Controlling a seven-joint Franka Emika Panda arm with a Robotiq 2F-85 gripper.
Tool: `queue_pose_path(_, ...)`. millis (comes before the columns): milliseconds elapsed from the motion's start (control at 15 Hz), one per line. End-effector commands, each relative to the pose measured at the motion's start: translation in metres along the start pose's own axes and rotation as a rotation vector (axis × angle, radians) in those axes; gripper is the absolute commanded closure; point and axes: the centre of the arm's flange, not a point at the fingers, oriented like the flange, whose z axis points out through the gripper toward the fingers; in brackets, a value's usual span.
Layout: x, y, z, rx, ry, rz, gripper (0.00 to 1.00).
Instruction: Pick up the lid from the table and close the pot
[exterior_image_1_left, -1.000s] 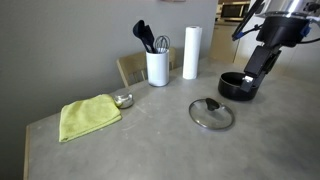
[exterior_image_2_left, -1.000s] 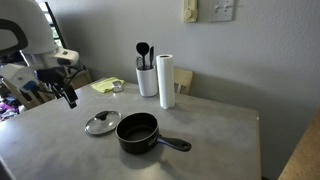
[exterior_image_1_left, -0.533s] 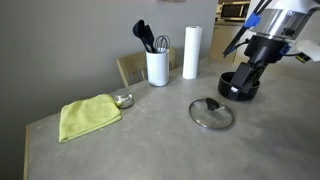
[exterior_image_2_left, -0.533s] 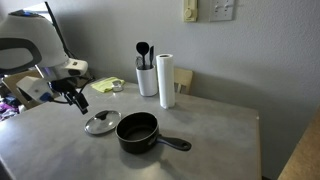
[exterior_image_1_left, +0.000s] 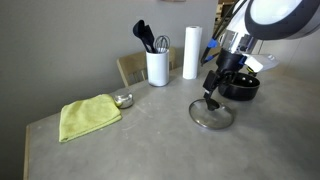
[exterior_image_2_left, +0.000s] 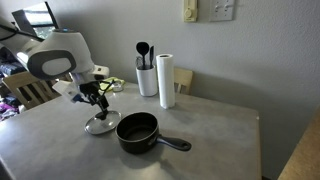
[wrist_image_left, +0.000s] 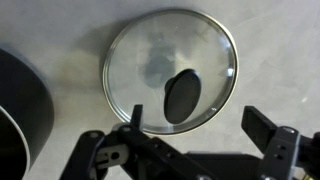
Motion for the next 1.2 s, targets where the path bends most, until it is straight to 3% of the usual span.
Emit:
queue_pose_path(0, 0.035, 0.002, 0.018, -0.03, -0.012, 0.028, 0.0)
queue_pose_path(667, 0.024, 0.008, 0.053, -0.068, -0.1, 0.173, 0.0)
queue_pose_path(733, 0.022, 0.007, 0.054, -0.066, -0.111, 0.181, 0.07)
queue_pose_path(800, 0.022, 0.007, 0.054, -0.068, -0.117, 0.187, 0.26)
queue_pose_path(1133, 0.019, -0.003, 0.053, -0.054, -0.128, 0.176, 0.62)
